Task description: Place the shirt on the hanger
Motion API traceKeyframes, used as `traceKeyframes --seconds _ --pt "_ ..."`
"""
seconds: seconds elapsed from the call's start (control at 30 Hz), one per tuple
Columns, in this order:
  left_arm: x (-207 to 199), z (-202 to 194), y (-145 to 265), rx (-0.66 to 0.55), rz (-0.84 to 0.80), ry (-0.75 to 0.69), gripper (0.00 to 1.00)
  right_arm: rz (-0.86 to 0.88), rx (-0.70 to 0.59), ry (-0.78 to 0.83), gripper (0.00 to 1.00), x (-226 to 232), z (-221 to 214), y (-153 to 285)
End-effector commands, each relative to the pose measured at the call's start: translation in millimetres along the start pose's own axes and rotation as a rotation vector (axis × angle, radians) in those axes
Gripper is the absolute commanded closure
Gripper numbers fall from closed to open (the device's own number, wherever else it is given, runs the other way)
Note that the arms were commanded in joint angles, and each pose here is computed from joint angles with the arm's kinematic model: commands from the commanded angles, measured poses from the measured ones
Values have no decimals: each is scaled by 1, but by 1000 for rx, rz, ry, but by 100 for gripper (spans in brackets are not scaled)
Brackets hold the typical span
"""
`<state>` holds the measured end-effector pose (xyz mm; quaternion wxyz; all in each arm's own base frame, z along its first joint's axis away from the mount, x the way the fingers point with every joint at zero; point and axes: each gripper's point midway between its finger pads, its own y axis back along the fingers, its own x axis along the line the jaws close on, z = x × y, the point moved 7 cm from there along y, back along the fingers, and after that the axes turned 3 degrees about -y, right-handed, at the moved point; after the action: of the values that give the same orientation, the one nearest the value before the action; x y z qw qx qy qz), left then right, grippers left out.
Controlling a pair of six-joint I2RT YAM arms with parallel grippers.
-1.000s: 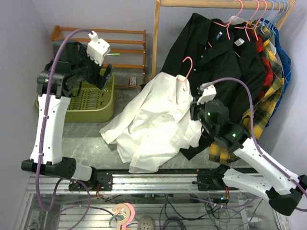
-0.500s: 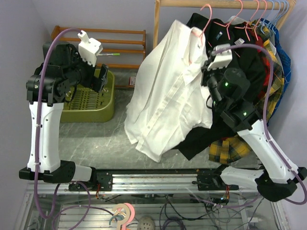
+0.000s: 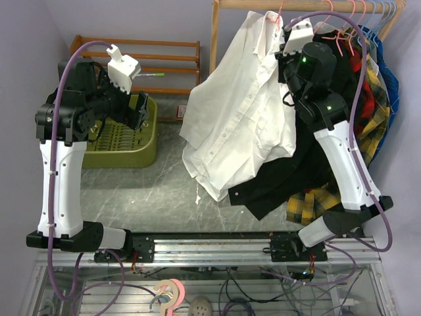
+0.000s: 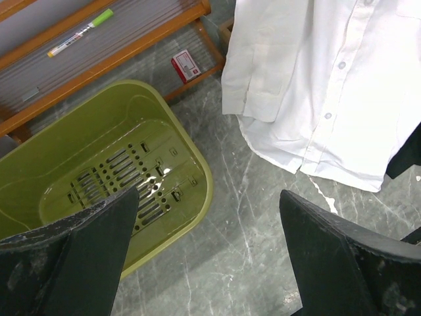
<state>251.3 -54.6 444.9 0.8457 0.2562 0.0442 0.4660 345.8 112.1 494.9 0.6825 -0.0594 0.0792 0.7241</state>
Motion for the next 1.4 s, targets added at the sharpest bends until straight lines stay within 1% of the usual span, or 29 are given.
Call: traceKeyframes --seconds 0.0,0.3,0.43,0.53,0.57,0.6,0.67,0.73,0.77,0.87,0.93,0.97,1.03,1.07,1.13,1.17,1.2,1.27,1.33,1.37 --pt "-4 -4 4 -6 -32 20 0 4 -46 -53 100 -7 18 -5" --pt "-3 -8 3 1 -30 26 0 59 29 -101 100 0 -12 -46" --pt "-2 -10 2 4 -31 31 0 67 53 -122 100 3 -22 -52" --pt "-1 -11 2 7 -25 35 0 80 56 -141 99 4 -24 -48" --pt "0 -11 2 9 -24 37 0 85 54 -150 83 4 -24 -43" --pt "0 -12 2 10 -24 38 0 86 51 -163 63 3 -25 -38" --pt "1 -13 2 11 -16 42 0 62 37 -191 32 -2 -27 -24" --pt "2 -14 3 14 -2 44 0 -2 14 -241 4 -12 -28 -6" --pt "3 -15 4 16 5 46 0 -53 6 -267 1 -19 -29 4" --pt "7 -18 4 22 16 59 0 -125 -55 -352 0 -30 -25 39" --pt "10 -21 3 23 17 69 1 -77 -146 -418 0 -33 -16 70" --pt "11 -22 3 20 16 75 0 -2 -190 -450 0 -29 -12 81" --pt "16 -24 1 7 14 97 0 236 -249 -502 0 -8 -1 98" --pt "19 -26 2 1 16 113 1 367 -244 -529 0 7 3 102" --pt "23 -30 2 -7 14 142 1 616 -189 -593 0 43 1 104" --pt "25 -31 3 -17 19 156 0 701 -158 -606 0 63 -6 104" --pt "28 -33 3 -20 29 171 1 743 -136 -600 0 83 -14 106" --pt "36 -38 8 -26 79 194 1 682 -75 -565 0 117 -44 102" --pt "41 -42 11 -23 125 209 0 518 33 -616 0 137 -80 91" --pt "43 -45 12 -20 139 215 0 376 89 -663 0 138 -96 83"
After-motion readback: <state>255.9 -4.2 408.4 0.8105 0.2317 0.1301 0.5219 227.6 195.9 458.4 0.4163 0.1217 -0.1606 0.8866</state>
